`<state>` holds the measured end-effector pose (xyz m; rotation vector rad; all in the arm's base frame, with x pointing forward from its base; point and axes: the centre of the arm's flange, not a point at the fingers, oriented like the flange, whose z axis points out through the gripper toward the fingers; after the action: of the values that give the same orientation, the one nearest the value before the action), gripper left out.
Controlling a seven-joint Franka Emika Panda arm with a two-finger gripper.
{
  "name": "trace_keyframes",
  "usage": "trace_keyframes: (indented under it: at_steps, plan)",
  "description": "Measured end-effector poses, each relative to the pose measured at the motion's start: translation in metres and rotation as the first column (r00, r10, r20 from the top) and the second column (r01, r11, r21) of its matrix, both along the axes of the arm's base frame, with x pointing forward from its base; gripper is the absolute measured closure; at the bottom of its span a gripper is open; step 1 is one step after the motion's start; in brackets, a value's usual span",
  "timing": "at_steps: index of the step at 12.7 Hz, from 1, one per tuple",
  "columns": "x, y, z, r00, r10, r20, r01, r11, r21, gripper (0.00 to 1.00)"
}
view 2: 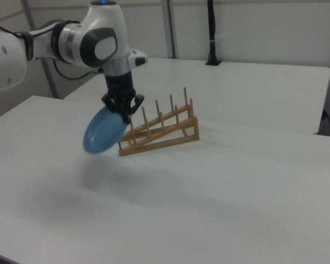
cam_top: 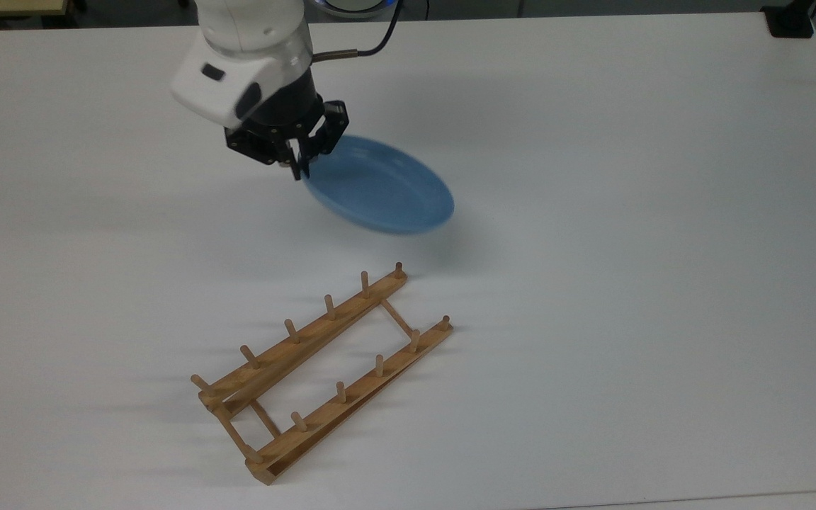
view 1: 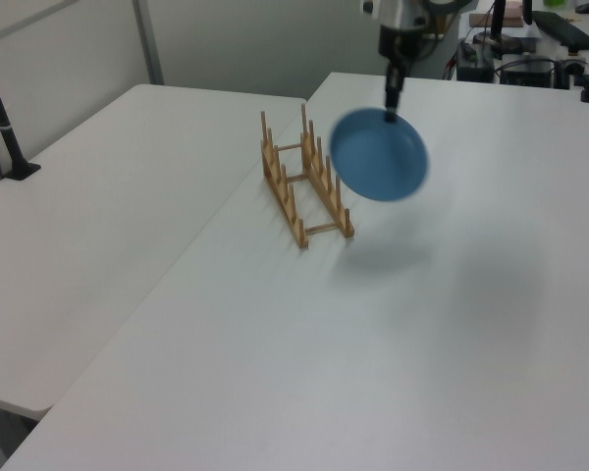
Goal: Pick plate from plate rack
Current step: 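Lower the blue plate flat onto the table beside the rack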
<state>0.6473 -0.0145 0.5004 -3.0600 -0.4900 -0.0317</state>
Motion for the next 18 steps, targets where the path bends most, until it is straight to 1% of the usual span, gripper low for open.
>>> trace_keyframes:
  at_steps: [2,4,5,6,7,9,11,12,13,14,15,16,17,18]
  plan:
    - [-0.009,0.001,-0.026,0.988,0.131,-0.076,-0.131,0.991,0.012,0.93]
    - [-0.019,0.002,-0.056,0.958,0.251,-0.136,-0.248,0.968,0.035,0.93]
    - [-0.025,0.004,-0.080,0.927,0.330,-0.177,-0.325,0.944,0.056,0.93]
    - [-0.028,0.005,-0.094,0.906,0.373,-0.200,-0.367,0.928,0.071,0.93]
    - [-0.031,0.008,-0.116,0.876,0.423,-0.233,-0.413,0.906,0.093,0.93]
    - [-0.031,0.010,-0.143,0.852,0.448,-0.269,-0.433,0.894,0.116,0.93]
    - [-0.031,0.010,-0.168,0.835,0.460,-0.301,-0.439,0.888,0.137,0.93]
    - [-0.031,0.010,-0.173,0.832,0.460,-0.309,-0.438,0.888,0.141,0.93]
    - [-0.031,0.010,-0.177,0.830,0.460,-0.314,-0.438,0.888,0.144,0.86]
    - [-0.035,0.011,-0.180,0.819,0.462,-0.340,-0.434,0.887,0.159,0.81]
    - [-0.038,0.012,-0.181,0.809,0.464,-0.361,-0.432,0.886,0.171,0.74]
    - [-0.038,0.013,-0.178,0.808,0.463,-0.363,-0.431,0.886,0.171,0.63]
    - [-0.034,0.013,-0.168,0.828,0.436,-0.353,-0.409,0.900,0.152,0.47]
    - [-0.027,0.013,-0.151,0.858,0.393,-0.332,-0.374,0.919,0.122,0.31]
